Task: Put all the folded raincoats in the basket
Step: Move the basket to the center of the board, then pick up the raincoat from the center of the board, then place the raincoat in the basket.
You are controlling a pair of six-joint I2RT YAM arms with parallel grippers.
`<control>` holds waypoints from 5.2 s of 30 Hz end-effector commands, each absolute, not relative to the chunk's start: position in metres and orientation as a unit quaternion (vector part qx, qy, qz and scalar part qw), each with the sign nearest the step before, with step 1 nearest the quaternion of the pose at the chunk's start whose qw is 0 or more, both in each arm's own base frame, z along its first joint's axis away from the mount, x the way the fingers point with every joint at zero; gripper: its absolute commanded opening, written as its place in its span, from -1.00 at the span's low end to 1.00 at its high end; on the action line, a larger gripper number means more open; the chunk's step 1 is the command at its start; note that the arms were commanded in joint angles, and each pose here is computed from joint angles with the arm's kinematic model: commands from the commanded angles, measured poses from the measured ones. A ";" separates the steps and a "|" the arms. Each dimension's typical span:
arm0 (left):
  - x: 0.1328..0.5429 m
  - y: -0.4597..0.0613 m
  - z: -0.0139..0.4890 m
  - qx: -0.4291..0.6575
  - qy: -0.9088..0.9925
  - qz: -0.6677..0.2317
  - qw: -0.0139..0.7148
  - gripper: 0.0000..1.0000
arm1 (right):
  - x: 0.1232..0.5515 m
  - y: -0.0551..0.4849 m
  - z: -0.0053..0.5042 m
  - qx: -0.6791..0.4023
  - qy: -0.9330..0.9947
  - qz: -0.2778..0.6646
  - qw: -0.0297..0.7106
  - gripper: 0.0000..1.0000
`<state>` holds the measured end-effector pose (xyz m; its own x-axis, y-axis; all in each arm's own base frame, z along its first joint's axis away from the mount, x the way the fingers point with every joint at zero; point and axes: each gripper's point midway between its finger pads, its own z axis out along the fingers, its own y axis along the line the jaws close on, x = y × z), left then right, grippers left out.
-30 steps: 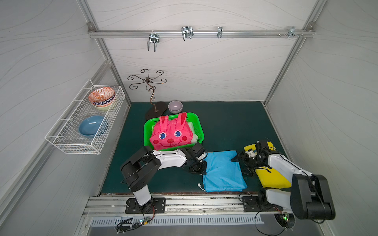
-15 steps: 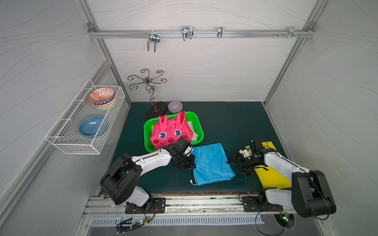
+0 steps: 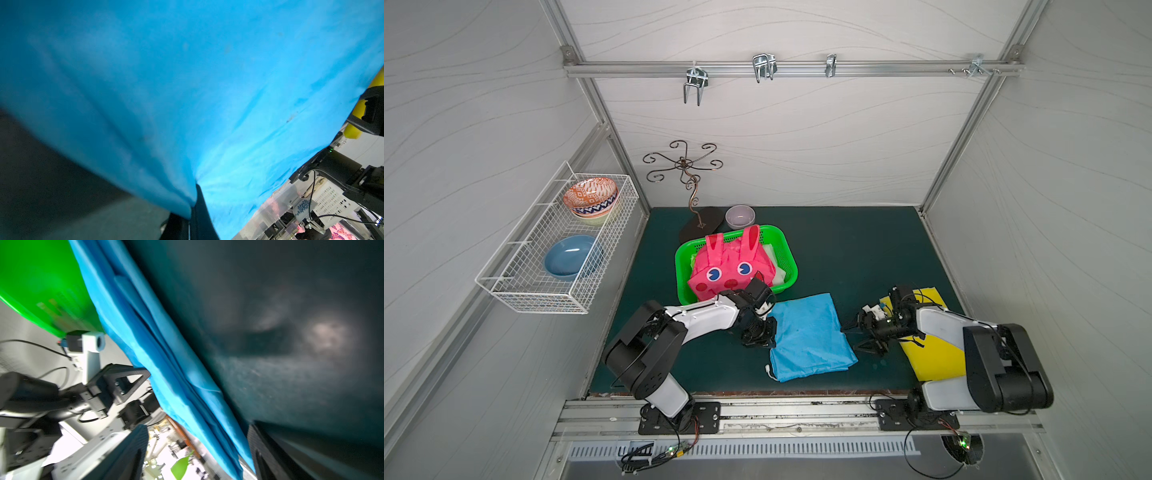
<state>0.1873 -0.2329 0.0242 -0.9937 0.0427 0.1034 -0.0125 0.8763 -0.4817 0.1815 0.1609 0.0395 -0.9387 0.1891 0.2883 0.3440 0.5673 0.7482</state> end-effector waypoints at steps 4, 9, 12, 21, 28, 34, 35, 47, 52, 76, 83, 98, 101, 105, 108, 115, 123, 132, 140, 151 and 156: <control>0.191 -0.228 0.021 -0.005 -0.970 0.231 0.071 -1.00 | 0.165 0.199 0.028 -0.020 -0.888 -0.451 0.091 0.63; 0.198 -0.214 0.018 -0.001 -0.980 0.192 0.054 -1.00 | 0.160 0.214 0.033 0.007 -0.868 -0.490 0.087 0.63; 0.202 -0.201 0.019 0.009 -0.986 0.162 0.045 -1.00 | 0.162 0.219 0.039 0.013 -0.863 -0.499 0.078 0.66; 0.208 -0.143 0.021 0.043 -0.999 0.009 0.005 -1.00 | 0.166 0.188 0.023 -0.050 -0.885 -0.458 0.071 0.66; 0.203 -0.159 0.016 0.040 -0.998 0.053 0.022 -1.00 | 0.145 0.223 0.015 0.000 -0.866 -0.485 0.119 0.63; 0.202 -0.158 0.016 0.041 -0.998 0.052 0.025 -1.00 | 0.153 0.224 0.005 -0.025 -0.863 -0.491 0.116 0.63; 0.202 -0.158 0.016 0.041 -0.997 0.052 0.025 -1.00 | 0.154 0.223 0.004 -0.026 -0.865 -0.489 0.113 0.62; 0.202 -0.159 0.019 0.040 -0.997 0.054 0.025 -1.00 | 0.187 0.183 -0.004 -0.091 -0.928 -0.361 -0.002 0.67; 0.202 -0.160 0.017 0.039 -0.997 0.054 0.031 -1.00 | 0.193 0.183 -0.004 -0.091 -0.935 -0.343 -0.006 0.66; 0.202 -0.160 0.017 0.038 -0.997 0.056 0.031 -1.00 | 0.175 0.253 -0.015 0.016 -0.857 -0.504 0.105 0.42; 0.203 -0.166 0.021 0.035 -0.996 0.073 0.026 -1.00 | 0.174 0.266 -0.008 0.047 -0.850 -0.514 0.103 0.28; 0.205 -0.169 0.039 0.036 -0.995 0.096 0.006 -1.00 | 0.175 0.273 0.009 0.063 -0.837 -0.536 0.092 -0.77; 0.205 -0.171 0.046 0.035 -0.994 0.103 -0.001 -1.00 | 0.173 0.273 0.020 0.068 -0.831 -0.545 0.087 -1.00; 0.206 -0.170 0.060 0.039 -0.993 0.111 -0.017 -1.00 | 0.171 0.272 0.037 0.067 -0.825 -0.556 0.073 -1.00; 0.204 -0.164 0.071 0.045 -0.993 0.107 -0.026 -0.73 | 0.168 0.269 0.050 0.065 -0.824 -0.559 0.062 -1.00; 0.197 -0.165 0.089 0.044 -0.990 0.133 -0.035 -0.49 | 0.164 0.262 0.099 0.078 -0.823 -0.562 0.011 -1.00; 0.200 -0.135 0.117 0.069 -0.990 0.095 -0.082 0.23 | 0.180 0.270 0.188 0.111 -0.805 -0.579 -0.068 -1.00; 0.207 -0.063 0.143 0.180 -0.974 0.032 -0.136 0.74 | 0.184 0.301 0.289 0.183 -0.771 -0.599 -0.116 -1.00; 0.196 -0.011 0.150 0.301 -0.939 0.016 -0.166 0.99 | 0.199 0.345 0.347 0.229 -0.742 -0.612 -0.150 -1.00; 0.202 0.011 0.148 0.396 -0.903 0.070 -0.150 0.99 | 0.225 0.433 0.391 0.295 -0.682 -0.646 -0.171 -1.00; 0.210 0.032 0.154 0.424 -0.891 0.055 -0.155 0.99 | 0.248 0.467 0.394 0.304 -0.658 -0.667 -0.172 -1.00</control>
